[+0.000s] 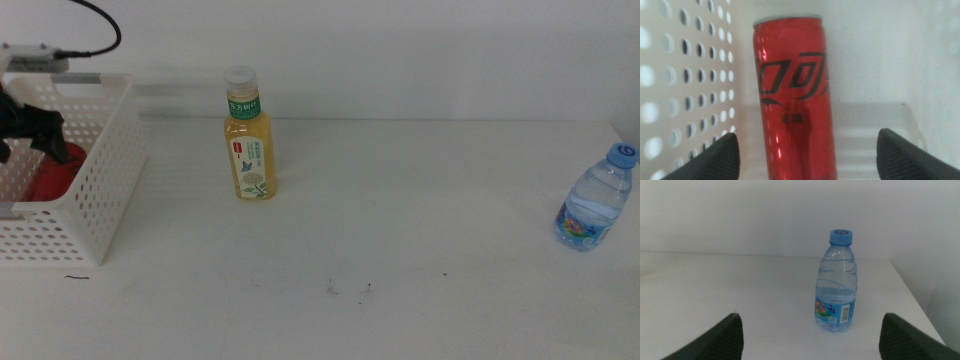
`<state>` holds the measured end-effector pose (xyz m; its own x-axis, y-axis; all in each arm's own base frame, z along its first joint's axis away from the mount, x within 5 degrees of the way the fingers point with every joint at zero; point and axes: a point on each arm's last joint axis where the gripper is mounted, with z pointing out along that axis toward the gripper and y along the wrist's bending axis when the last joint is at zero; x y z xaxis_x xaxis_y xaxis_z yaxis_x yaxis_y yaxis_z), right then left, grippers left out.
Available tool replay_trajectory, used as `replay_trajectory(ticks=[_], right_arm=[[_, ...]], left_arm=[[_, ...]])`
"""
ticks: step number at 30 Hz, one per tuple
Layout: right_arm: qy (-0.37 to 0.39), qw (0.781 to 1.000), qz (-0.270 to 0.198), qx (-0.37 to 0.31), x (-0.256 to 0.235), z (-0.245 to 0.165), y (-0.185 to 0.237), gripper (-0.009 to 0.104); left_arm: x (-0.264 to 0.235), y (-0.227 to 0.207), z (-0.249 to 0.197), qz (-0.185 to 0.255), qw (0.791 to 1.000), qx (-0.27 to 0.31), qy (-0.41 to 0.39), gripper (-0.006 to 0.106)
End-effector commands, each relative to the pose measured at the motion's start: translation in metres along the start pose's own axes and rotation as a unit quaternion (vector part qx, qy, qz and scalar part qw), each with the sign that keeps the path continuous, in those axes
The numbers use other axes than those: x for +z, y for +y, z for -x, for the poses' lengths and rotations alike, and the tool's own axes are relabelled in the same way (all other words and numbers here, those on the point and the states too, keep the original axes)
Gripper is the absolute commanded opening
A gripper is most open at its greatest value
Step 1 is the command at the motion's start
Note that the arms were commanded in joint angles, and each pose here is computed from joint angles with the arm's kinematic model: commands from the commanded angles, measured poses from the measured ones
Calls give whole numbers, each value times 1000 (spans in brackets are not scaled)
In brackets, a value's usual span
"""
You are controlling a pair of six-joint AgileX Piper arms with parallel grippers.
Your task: Use arms to grab the bottles and put them into the dustbin to the left of the table.
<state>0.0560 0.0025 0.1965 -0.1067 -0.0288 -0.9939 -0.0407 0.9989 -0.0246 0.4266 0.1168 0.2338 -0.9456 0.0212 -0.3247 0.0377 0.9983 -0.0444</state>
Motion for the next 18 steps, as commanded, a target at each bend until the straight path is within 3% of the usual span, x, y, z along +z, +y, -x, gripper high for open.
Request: replay_trajectory(ticks=[1, 5, 9, 18], right_arm=[[-5, 1000, -4, -4, 0, 0, -1, 83], [-5, 1000, -4, -4, 0, 0, -1, 83], [-5, 1000, -4, -4, 0, 0, -1, 83], [-5, 1000, -4, -4, 0, 0, -1, 83]], left_arm=[[-25, -4, 4, 4, 1000, 0, -30, 94], [-59, -18, 4, 3, 999, 7, -52, 94], [-94, -38, -5, -29, 996, 13, -84, 94], [-156, -101, -59, -41, 973, 42, -223, 94]])
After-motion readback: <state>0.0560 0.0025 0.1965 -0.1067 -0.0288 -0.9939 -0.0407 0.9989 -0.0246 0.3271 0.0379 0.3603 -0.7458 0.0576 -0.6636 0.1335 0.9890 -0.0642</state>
